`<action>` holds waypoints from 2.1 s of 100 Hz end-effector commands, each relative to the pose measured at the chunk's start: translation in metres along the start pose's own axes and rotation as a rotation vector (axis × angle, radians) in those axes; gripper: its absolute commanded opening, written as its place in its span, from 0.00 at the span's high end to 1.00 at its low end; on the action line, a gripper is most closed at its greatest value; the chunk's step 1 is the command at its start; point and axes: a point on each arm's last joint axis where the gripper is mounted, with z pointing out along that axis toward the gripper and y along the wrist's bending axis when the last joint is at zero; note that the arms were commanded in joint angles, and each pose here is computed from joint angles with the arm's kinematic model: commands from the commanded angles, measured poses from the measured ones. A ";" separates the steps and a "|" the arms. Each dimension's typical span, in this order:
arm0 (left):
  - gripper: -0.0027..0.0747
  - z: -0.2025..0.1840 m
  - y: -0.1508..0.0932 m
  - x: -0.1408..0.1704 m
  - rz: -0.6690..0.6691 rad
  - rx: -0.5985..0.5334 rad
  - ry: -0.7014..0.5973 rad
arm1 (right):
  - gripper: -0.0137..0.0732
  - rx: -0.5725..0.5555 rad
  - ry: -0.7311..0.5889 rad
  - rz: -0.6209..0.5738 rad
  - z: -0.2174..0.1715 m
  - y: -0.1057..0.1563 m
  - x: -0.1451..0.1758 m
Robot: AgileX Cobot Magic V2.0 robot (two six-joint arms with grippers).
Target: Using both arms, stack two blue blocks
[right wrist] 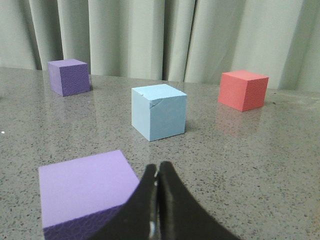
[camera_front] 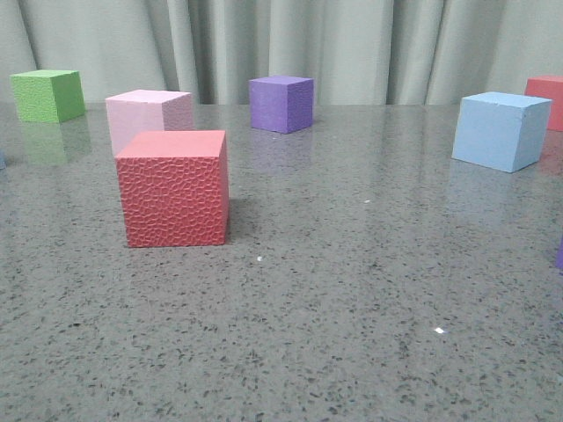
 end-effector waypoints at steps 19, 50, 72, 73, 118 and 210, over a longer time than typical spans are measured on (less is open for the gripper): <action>0.99 -0.001 -0.001 0.005 -0.002 0.012 -0.067 | 0.98 0.011 -0.144 -0.005 -0.004 -0.001 -0.016; 0.99 -0.006 0.000 -0.021 -0.011 -0.007 -0.059 | 0.98 0.010 -0.225 0.073 -0.008 -0.001 -0.038; 0.99 -0.004 0.001 -0.061 -0.071 -0.020 0.021 | 0.98 -0.022 -0.124 0.089 -0.011 0.003 -0.073; 0.99 -0.005 0.001 -0.064 -0.071 -0.023 0.029 | 0.98 -0.023 -0.119 0.088 -0.012 0.003 -0.075; 0.99 0.026 0.002 -0.151 -0.110 -0.077 0.451 | 0.98 -0.091 0.196 0.084 -0.005 0.013 -0.157; 0.85 0.039 0.002 -0.160 -0.082 -0.078 0.594 | 0.85 -0.111 0.360 0.078 0.008 0.016 -0.178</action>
